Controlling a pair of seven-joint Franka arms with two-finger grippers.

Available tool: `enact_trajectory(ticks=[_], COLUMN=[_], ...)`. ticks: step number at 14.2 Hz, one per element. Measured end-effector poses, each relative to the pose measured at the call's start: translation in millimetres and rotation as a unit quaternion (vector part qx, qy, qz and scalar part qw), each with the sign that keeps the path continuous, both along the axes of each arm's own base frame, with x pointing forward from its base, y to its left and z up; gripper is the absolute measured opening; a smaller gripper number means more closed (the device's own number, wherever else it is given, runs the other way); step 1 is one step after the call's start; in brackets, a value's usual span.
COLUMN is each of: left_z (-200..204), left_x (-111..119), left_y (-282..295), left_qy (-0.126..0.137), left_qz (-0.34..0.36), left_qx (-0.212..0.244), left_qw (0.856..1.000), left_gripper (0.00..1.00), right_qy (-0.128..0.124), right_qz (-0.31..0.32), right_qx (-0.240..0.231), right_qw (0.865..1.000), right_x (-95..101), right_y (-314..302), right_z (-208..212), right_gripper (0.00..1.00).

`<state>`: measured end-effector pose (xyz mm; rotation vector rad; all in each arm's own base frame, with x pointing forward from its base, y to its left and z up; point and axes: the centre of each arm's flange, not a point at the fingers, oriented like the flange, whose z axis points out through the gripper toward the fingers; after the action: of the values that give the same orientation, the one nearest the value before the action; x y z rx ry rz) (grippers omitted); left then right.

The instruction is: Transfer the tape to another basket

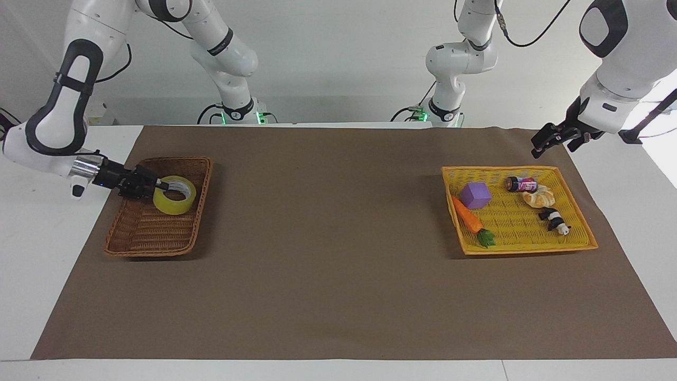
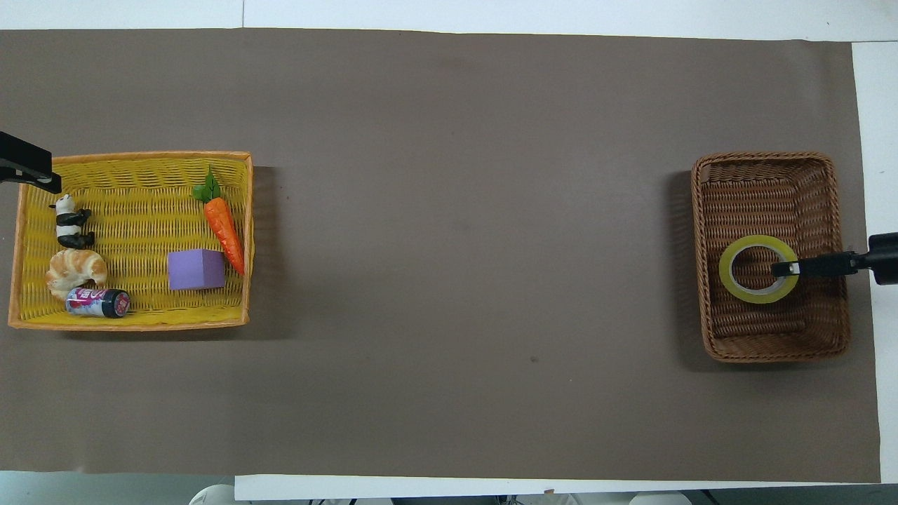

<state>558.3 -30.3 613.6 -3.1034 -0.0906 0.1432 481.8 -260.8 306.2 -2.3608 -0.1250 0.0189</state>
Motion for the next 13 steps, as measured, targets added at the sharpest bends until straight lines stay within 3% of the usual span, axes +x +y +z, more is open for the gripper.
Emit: enact_trajectory(ticks=[2, 7, 10, 13], left_z=[-7.5, -12.7, -12.3, -12.4], left_x=[-1.6, -4.2, -4.3, -4.4], left_y=[-9.2, -5.4, -0.6, -0.8], left_qy=[0.008, 0.015, 0.014, 0.014], left_qz=[-0.008, -0.005, 0.0, -0.001], left_qx=[0.001, 0.003, 0.004, 0.004], left_qw=[1.0, 1.0, 1.0, 1.0], left_gripper=[1.0, 1.0, 1.0, 1.0], right_qy=[-0.002, -0.022, -0.045, -0.059], right_qz=[0.01, 0.078, 0.129, 0.138], right_qx=[-0.01, -0.084, -0.172, -0.241], right_qw=[1.0, 0.993, 0.976, 0.959], right_x=[0.2, 22.4, 41.1, 48.7], right_y=[-2.0, 9.4, 34.0, 58.9], right_z=[0.9, 40.8, 94.0, 155.0], right_gripper=[1.0, 1.0, 1.0, 1.0])
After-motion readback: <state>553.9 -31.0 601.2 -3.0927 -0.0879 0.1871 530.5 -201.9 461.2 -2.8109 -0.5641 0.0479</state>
